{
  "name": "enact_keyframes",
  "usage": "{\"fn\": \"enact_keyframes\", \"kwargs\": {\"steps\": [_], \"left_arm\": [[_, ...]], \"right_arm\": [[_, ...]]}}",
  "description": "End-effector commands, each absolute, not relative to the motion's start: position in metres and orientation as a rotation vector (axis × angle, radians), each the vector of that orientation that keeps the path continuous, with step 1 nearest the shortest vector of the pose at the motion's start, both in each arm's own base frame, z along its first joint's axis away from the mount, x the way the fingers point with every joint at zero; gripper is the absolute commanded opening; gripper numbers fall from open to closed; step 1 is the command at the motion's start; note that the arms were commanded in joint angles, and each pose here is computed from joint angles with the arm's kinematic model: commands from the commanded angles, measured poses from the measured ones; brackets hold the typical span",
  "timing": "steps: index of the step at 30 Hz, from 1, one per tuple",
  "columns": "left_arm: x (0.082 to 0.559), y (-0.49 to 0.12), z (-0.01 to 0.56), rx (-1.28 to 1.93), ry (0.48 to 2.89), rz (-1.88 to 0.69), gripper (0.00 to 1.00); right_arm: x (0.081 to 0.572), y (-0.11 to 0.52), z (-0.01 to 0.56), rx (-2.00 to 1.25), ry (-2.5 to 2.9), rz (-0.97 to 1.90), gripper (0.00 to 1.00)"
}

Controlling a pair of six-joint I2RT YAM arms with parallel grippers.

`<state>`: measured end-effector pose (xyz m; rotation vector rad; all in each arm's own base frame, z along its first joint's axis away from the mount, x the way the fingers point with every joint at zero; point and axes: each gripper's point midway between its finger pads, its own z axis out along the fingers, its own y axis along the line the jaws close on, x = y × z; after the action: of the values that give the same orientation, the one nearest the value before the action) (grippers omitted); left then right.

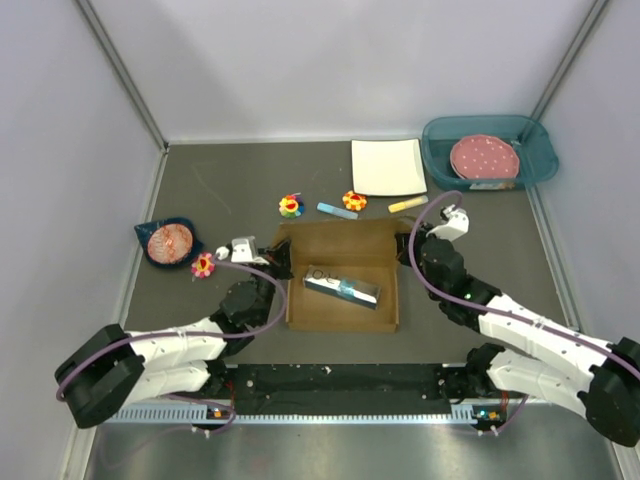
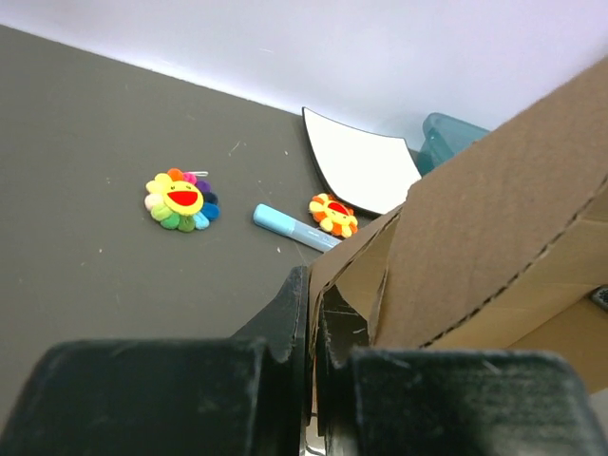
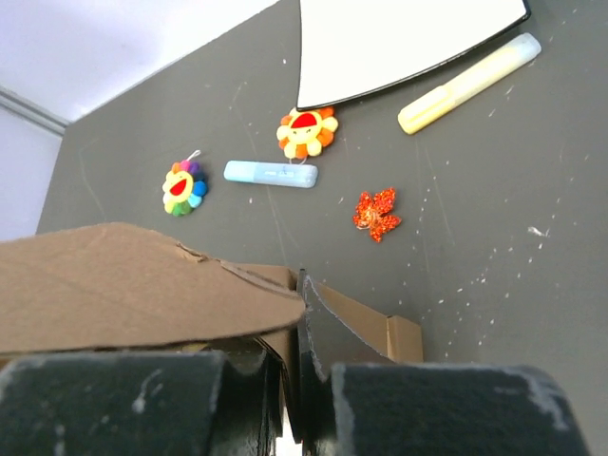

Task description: Fold the paper box

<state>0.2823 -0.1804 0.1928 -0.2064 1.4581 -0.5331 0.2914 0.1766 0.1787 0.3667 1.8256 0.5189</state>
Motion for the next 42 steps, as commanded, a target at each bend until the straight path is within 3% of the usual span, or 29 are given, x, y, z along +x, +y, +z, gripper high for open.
{"fn": "enact_keyframes", "kwargs": {"steps": [1, 16, 35, 42], "left_arm": [[0.278, -0.155, 0.185, -0.381, 1.435, -0.540, 0.00], [0.262, -0.142, 0.161, -0.429, 1.465, -0.551, 0.00], [0.263, -0.174, 0.177, -0.560, 1.468, -0.707, 0.00], [0.256, -0.170, 0.151, -0.531, 1.518, -0.667, 0.00]], "right_arm": [[0.256, 0.155, 0.099, 0.372, 2.066, 0.366, 0.00], [0.229, 0.146, 0.065, 0.414, 2.116, 0.364, 0.00], [0.232, 0.161, 0.078, 0.596, 2.094, 0.429, 0.00], [0.213, 0.148, 0.040, 0.595, 2.162, 0.353, 0.00]]}}
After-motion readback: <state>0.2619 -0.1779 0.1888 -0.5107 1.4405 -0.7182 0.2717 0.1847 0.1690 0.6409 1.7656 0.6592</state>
